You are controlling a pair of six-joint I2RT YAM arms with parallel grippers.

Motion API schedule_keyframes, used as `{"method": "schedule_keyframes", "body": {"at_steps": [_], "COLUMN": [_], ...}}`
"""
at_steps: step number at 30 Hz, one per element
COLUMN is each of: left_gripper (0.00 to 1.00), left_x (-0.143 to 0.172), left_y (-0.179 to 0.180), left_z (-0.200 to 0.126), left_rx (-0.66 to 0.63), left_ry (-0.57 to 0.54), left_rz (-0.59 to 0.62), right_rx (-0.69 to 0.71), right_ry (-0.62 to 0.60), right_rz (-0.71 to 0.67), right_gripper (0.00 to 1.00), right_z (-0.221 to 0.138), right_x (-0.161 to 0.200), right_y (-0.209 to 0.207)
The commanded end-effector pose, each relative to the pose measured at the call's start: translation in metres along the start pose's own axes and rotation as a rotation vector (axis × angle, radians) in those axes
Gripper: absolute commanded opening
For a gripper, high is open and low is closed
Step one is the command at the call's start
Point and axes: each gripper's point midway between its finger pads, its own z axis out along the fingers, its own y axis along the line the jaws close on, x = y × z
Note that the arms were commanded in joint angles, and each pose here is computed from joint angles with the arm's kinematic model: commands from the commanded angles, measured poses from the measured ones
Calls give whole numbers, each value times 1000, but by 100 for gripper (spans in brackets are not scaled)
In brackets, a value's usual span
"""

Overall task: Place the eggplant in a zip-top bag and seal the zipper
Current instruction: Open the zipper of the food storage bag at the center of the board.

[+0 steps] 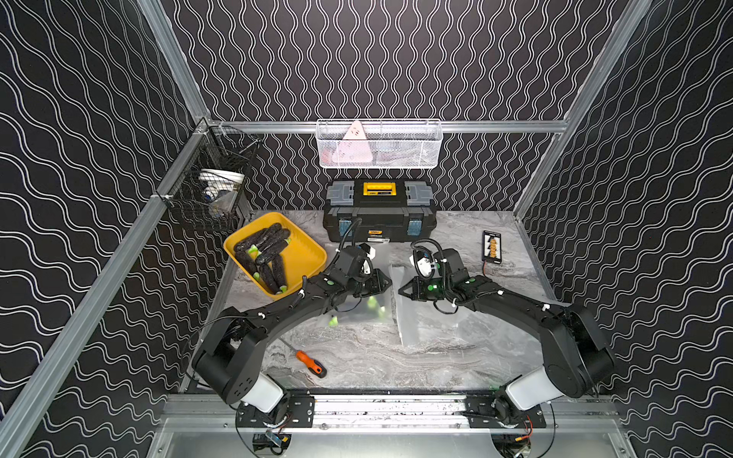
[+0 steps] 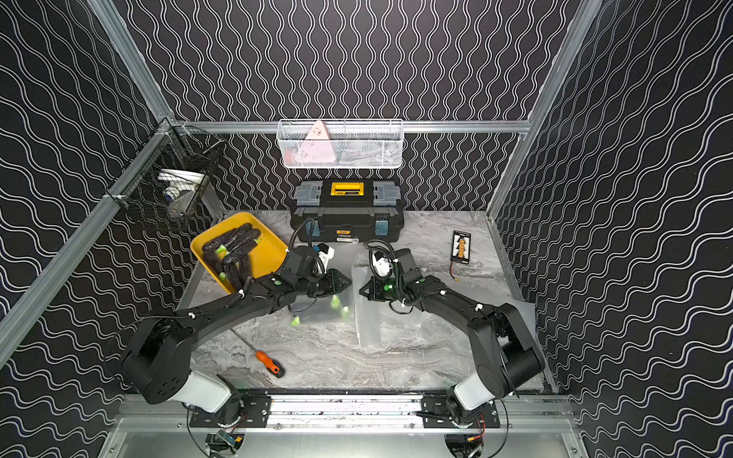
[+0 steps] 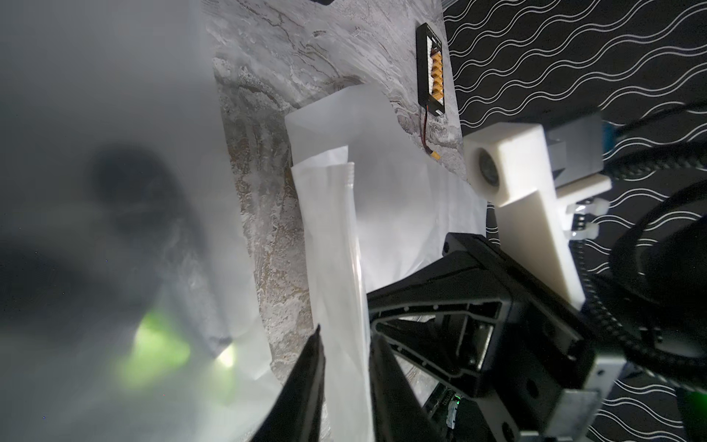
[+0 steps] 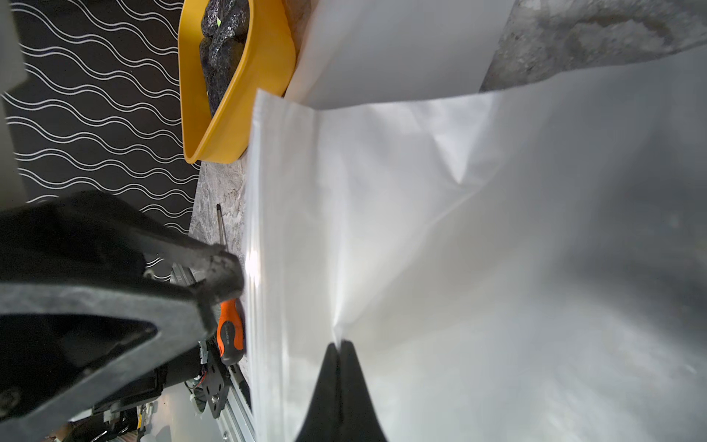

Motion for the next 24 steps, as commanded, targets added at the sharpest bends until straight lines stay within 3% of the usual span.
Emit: {"method": "schedule_keyframes", "body": {"at_steps": [1, 24], "left_gripper": [27, 20], "left_x": [-3, 4], "left_y": [-6, 5], "left_z": [4, 3], "left_rx": [17, -12], "left_ry": [-7, 3], "left_rz": [13, 6], "right_rx": [-17, -48], "right_ry": [-23, -36], "right_rz": [-15, -9], "right_gripper": [0, 0], "right_z": [0, -3], "right_x": [-7, -8], "right_y": [7, 13]}}
